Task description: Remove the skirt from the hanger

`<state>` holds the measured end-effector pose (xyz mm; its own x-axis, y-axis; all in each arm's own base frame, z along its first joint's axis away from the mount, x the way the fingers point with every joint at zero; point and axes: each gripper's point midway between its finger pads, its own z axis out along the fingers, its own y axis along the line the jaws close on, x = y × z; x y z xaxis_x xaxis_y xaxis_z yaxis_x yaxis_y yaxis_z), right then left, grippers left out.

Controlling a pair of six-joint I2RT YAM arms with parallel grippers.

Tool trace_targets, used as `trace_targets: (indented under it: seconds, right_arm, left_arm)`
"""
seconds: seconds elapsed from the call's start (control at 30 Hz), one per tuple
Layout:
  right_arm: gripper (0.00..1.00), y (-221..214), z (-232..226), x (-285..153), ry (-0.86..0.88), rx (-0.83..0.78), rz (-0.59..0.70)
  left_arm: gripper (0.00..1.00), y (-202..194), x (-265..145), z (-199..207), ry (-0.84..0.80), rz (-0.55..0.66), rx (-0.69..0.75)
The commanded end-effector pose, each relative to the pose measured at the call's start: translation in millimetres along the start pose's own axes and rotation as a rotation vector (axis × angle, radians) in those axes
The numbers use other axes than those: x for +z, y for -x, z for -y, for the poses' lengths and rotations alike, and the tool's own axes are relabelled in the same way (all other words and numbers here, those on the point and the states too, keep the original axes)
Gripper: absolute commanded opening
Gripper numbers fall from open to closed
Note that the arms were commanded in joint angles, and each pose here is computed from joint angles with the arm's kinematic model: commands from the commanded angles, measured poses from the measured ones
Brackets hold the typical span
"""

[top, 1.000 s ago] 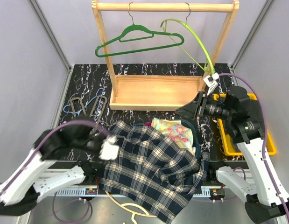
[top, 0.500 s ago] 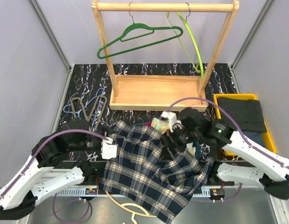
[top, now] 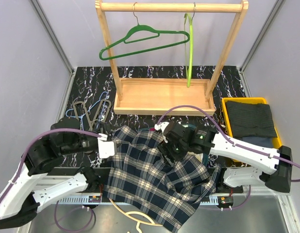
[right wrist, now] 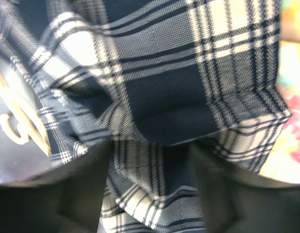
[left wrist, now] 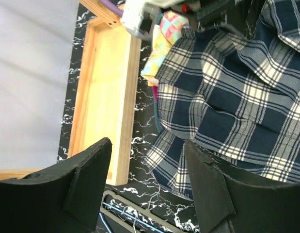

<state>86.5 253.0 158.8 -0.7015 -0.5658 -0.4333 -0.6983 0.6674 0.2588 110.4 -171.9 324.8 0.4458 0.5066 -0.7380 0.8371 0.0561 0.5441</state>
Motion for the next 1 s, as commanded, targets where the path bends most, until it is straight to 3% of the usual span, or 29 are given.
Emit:
trace_targets:
  seconds: [0.0, 0.13, 0.23, 0.33, 0.47, 0.5, 0.53, 0.57, 0.6, 0.63, 0.97]
  right_arm:
    - [0.50, 0, 11, 14, -0.126, -0.021, -0.011]
    - [0.00, -4, 7, 17, -0.221, -0.086, -0.003]
    - [0.00, 7, -4, 9, -0.239, -0.095, 0.057]
    - [0.00, 39, -13, -23, -0.247, -0.079, 0.227]
    - [0.00, 89, 19, -114, -0.372, 0.061, 0.608]
    - [0.17, 86, 28, -123, -0.392, 0.094, 0.628]
    - [0.44, 86, 40, -125, -0.401, 0.136, 0.632]
    - [0.85, 76, 43, -122, -0.356, 0.178, 0.609]
    - [0.95, 70, 48, -118, -0.348, 0.206, 0.585]
    - [1.00, 65, 50, -113, -0.332, 0.230, 0.567]
    - [1.00, 32, 4, -42, -0.046, 0.275, 0.321]
  left_arm:
    - [0.67, 25, -8, -27, 0.090, 0.055, 0.001]
    - [0.67, 33, -12, -33, 0.107, 0.074, 0.001]
    - [0.68, 34, -14, -36, 0.116, 0.075, -0.003]
    - [0.68, 36, -16, -36, 0.120, 0.083, -0.010]
    - [0.68, 38, -18, -37, 0.124, 0.089, -0.020]
    - [0.68, 39, -19, -38, 0.129, 0.093, -0.024]
    - [0.68, 40, -20, -39, 0.128, 0.098, -0.024]
    - [0.68, 41, -20, -39, 0.128, 0.100, -0.025]
    - [0.68, 41, -20, -40, 0.133, 0.098, -0.026]
    - [0.68, 41, -20, -40, 0.131, 0.101, -0.026]
    - [0.68, 43, -18, -43, 0.129, 0.107, -0.031]
